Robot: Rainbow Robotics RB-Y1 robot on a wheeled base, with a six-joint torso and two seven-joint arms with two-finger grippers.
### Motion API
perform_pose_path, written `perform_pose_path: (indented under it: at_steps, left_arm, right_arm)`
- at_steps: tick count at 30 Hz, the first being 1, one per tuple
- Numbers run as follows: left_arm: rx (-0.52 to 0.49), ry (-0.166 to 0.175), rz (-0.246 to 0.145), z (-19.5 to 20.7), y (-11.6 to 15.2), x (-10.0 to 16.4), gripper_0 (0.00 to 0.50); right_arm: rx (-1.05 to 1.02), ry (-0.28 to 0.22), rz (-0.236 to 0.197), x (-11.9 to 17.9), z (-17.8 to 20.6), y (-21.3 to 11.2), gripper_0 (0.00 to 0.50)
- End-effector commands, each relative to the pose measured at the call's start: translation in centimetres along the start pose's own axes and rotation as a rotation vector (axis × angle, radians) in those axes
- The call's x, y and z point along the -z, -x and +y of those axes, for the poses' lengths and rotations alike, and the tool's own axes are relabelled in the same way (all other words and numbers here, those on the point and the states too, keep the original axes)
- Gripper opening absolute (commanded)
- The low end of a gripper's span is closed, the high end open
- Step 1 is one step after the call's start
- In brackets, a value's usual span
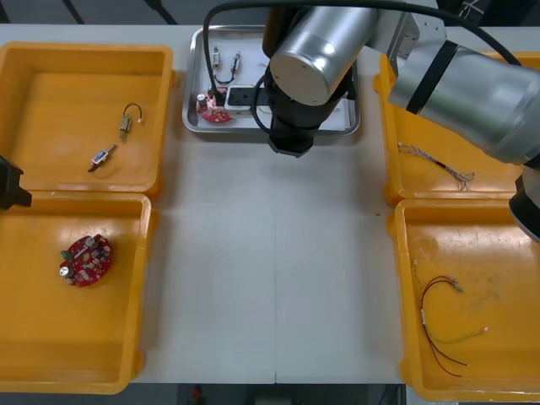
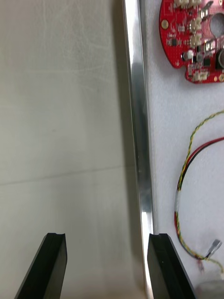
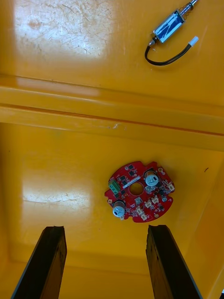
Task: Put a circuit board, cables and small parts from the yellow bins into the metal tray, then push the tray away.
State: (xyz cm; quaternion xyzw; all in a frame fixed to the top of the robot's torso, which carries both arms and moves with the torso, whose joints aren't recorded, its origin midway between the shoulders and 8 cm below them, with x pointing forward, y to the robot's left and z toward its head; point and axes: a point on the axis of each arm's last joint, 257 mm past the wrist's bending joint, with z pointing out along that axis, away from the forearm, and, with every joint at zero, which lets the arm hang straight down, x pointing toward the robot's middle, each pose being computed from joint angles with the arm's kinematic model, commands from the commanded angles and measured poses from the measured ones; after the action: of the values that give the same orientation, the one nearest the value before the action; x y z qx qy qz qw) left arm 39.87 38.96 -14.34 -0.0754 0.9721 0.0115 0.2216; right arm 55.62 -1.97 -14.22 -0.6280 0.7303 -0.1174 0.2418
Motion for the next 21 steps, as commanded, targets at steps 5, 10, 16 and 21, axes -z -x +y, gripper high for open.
perform_pose_path:
  at_steps: [5, 10, 16, 21]
  left_arm:
    - [-0.053, 0.038, -0.023, 1.5, 0.9, 1.1, 0.500]
    - [-0.053, 0.038, -0.023, 1.5, 0.9, 1.1, 0.500]
    - [-0.053, 0.038, -0.023, 1.5, 0.9, 1.1, 0.500]
    - [-0.053, 0.038, -0.023, 1.5, 0.9, 1.1, 0.500]
  right_arm:
    - [-0.262, -0.023, 0.029, 6.4, -1.9, -2.5, 0.500]
    - [-0.426, -0.012, 0.029, 8.2, -1.3, -5.0, 0.500]
    - [-0.589, -0.022, 0.034, 10.3, -0.9, -9.1, 0.500]
    - [-0.737, -0.013, 0.047, 11.0, -0.2, -13.0, 0.500]
